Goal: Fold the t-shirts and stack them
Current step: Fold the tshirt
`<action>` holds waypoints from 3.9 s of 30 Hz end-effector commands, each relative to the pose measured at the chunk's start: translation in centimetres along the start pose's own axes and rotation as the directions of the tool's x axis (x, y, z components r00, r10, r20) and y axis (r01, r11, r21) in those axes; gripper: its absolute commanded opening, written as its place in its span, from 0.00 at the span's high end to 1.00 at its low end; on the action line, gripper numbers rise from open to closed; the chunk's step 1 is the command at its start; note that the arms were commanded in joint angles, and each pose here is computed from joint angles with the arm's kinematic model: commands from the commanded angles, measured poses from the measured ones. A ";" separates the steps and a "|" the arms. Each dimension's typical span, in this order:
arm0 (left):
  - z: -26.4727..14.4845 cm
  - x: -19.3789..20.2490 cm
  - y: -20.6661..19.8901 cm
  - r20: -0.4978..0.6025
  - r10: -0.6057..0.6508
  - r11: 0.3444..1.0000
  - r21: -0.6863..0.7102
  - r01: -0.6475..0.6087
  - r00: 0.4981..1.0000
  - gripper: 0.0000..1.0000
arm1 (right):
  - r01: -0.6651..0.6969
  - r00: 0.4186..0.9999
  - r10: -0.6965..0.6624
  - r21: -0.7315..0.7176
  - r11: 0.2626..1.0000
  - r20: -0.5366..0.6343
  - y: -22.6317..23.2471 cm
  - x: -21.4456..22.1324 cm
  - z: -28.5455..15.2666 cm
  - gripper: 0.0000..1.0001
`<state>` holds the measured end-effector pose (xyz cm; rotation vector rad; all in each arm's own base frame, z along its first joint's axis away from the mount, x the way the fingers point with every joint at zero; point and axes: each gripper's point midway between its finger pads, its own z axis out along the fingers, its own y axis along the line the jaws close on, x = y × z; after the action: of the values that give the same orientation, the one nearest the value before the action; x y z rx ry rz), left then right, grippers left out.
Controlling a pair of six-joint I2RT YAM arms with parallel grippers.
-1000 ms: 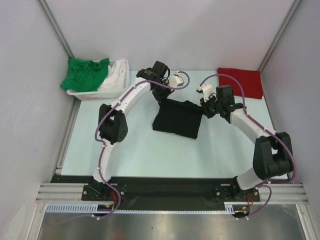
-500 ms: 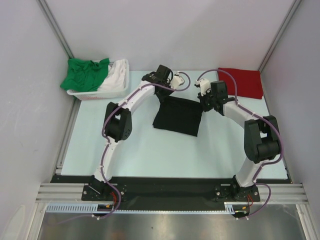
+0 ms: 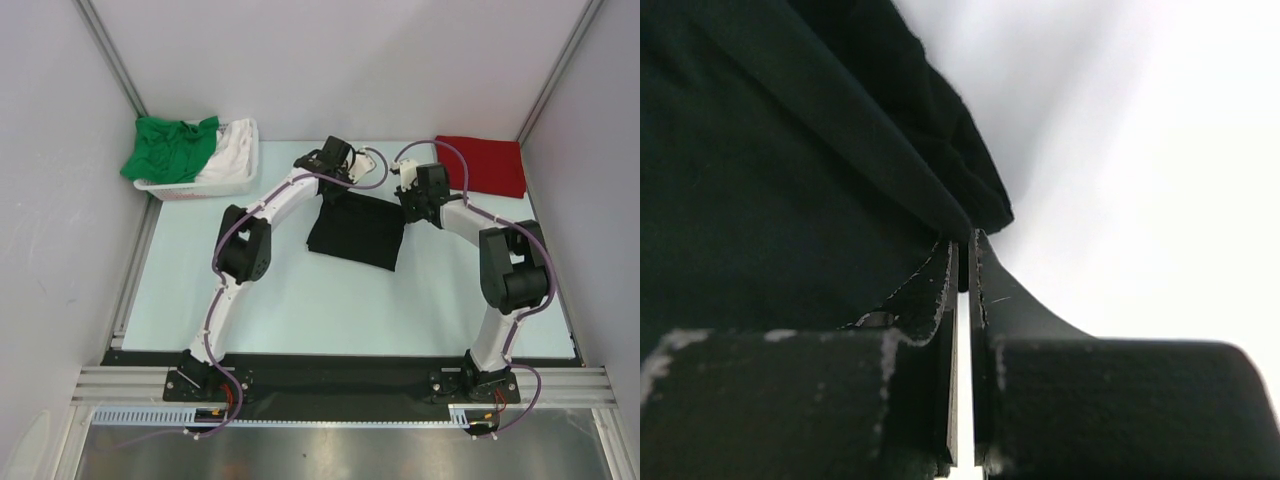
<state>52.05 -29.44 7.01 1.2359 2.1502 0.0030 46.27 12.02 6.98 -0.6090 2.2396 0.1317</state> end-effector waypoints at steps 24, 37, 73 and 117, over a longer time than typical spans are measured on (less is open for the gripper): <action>-8.8 -2.1 0.0 0.211 -0.263 0.956 0.192 0.224 0.941 0.55 | -0.680 0.718 0.696 -0.197 0.706 0.017 6.4 -2.4 -6.5 0.70; -3.1 2.9 -3.5 0.019 -0.387 0.899 0.229 0.373 0.922 0.64 | -0.819 0.573 0.813 -0.030 0.574 -0.102 8.0 7.3 -4.6 0.88; -5.4 9.5 -12.0 -0.109 -0.317 0.895 0.295 0.335 0.942 0.50 | -0.845 0.384 0.917 -0.359 0.397 0.111 0.3 -3.6 6.6 0.88; 2.1 -2.5 2.2 0.184 -0.579 0.812 0.213 0.543 0.794 0.52 | -0.863 0.504 0.842 -0.132 0.487 -0.192 12.0 8.4 -7.2 0.51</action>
<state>54.91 -29.76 5.88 0.5993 2.2902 -0.5033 29.39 16.42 3.38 0.5191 2.5169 0.8135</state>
